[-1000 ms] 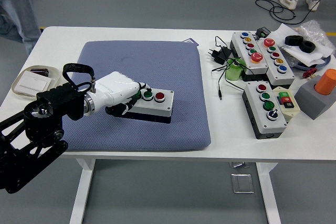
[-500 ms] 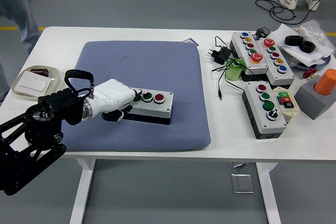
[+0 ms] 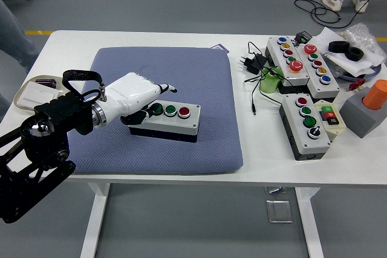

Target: Pick up the button,place it on the desk,press the button,press the button

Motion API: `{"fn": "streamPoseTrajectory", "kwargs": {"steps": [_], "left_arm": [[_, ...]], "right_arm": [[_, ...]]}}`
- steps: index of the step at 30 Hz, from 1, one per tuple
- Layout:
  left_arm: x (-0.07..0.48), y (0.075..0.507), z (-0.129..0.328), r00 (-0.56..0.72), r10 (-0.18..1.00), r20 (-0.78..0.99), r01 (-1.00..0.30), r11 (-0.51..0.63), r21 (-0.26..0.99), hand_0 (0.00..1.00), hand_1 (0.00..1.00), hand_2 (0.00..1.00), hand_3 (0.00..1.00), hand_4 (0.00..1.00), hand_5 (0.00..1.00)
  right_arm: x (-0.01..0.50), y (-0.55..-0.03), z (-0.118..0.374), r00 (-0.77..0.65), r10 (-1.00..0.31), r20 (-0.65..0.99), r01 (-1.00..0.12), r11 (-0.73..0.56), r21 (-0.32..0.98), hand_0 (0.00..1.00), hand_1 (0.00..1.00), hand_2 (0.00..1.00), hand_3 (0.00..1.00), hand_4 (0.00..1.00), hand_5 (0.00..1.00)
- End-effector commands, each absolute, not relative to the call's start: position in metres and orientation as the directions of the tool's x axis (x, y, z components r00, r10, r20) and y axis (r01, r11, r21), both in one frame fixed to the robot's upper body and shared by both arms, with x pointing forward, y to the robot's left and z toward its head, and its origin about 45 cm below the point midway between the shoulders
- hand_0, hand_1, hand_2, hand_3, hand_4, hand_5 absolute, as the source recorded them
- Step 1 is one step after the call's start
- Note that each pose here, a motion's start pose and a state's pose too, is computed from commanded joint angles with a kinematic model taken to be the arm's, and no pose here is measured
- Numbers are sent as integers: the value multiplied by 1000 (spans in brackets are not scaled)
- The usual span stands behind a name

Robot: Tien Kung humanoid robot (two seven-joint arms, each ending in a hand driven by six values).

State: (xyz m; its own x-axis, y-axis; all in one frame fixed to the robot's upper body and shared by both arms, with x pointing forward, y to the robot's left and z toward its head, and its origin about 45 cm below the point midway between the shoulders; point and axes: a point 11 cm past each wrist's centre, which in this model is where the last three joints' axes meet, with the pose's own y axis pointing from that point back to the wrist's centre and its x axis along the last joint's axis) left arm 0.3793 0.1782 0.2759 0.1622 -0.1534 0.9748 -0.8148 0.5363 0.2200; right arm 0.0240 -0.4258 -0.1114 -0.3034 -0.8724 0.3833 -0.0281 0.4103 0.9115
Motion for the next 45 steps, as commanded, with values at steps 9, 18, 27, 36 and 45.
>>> {"fn": "streamPoseTrajectory", "kwargs": {"steps": [9, 18, 27, 36, 45], "left_arm": [[371, 159, 259, 202, -212, 956, -769, 570, 289, 60, 2, 12, 826, 313, 2], [379, 162, 246, 237, -223, 945, -776, 541, 323, 59, 2, 12, 817, 310, 2], [383, 169, 235, 276, -242, 930, -778, 512, 364, 58, 2, 11, 819, 309, 2], [384, 173, 222, 317, -271, 909, -765, 493, 414, 54, 2, 13, 816, 330, 2], [388, 173, 251, 237, -196, 952, -801, 515, 305, 54, 2, 13, 816, 334, 2]], "right_arm": [[24, -426, -111, -303, -872, 384, -30, 411, 911, 684, 640, 667, 597, 312, 87], [24, -426, -111, -300, -872, 386, -32, 414, 910, 684, 639, 666, 597, 311, 86], [22, -427, -111, -302, -870, 390, -30, 418, 908, 684, 639, 667, 598, 312, 87], [21, -427, -111, -300, -870, 392, -27, 418, 908, 681, 639, 667, 598, 311, 87], [20, -426, -111, -303, -869, 391, -21, 417, 909, 682, 639, 667, 597, 311, 88]]}}
